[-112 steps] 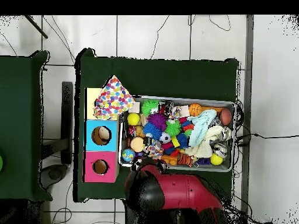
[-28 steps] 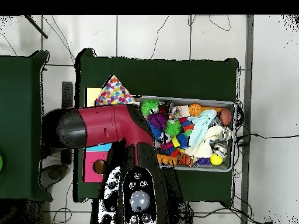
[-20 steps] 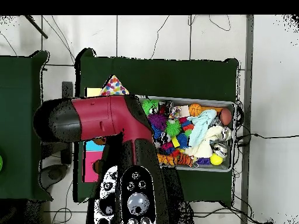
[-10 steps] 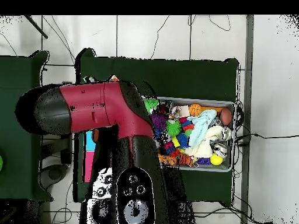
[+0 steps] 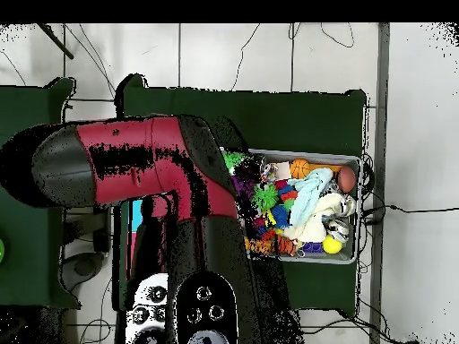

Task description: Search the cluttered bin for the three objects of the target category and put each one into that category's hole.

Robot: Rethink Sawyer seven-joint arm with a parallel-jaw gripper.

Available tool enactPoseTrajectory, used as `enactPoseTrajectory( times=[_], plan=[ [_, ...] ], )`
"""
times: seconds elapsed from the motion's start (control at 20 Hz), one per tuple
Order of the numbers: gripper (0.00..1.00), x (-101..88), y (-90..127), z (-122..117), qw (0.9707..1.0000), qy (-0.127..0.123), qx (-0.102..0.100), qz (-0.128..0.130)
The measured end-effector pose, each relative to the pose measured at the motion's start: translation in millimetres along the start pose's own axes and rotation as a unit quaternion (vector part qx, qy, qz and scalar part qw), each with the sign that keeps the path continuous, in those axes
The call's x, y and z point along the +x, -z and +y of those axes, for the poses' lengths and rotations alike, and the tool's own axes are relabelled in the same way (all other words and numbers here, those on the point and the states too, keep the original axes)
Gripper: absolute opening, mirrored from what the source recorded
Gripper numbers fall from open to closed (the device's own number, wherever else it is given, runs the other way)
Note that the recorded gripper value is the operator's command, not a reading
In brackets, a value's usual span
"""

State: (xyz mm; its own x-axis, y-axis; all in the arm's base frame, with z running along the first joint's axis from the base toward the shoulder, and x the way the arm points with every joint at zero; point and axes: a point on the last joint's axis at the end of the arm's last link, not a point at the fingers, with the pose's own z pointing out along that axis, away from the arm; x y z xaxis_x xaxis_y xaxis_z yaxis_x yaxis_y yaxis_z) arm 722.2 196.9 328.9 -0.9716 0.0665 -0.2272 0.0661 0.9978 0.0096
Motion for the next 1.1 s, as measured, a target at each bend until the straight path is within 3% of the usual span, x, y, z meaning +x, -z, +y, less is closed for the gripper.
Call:
enactPoseTrajectory(
  times=[0.35,0.65,1.1],
  plan=[
    [0.00,6.7,-16,-2,0.9999,-0.001,-0.004,-0.011],
    [0.00,16.7,-50,-11,0.9995,-0.006,-0.009,-0.030],
    [0.00,37.3,-91,-25,0.9997,-0.014,-0.009,-0.021]
  ],
)
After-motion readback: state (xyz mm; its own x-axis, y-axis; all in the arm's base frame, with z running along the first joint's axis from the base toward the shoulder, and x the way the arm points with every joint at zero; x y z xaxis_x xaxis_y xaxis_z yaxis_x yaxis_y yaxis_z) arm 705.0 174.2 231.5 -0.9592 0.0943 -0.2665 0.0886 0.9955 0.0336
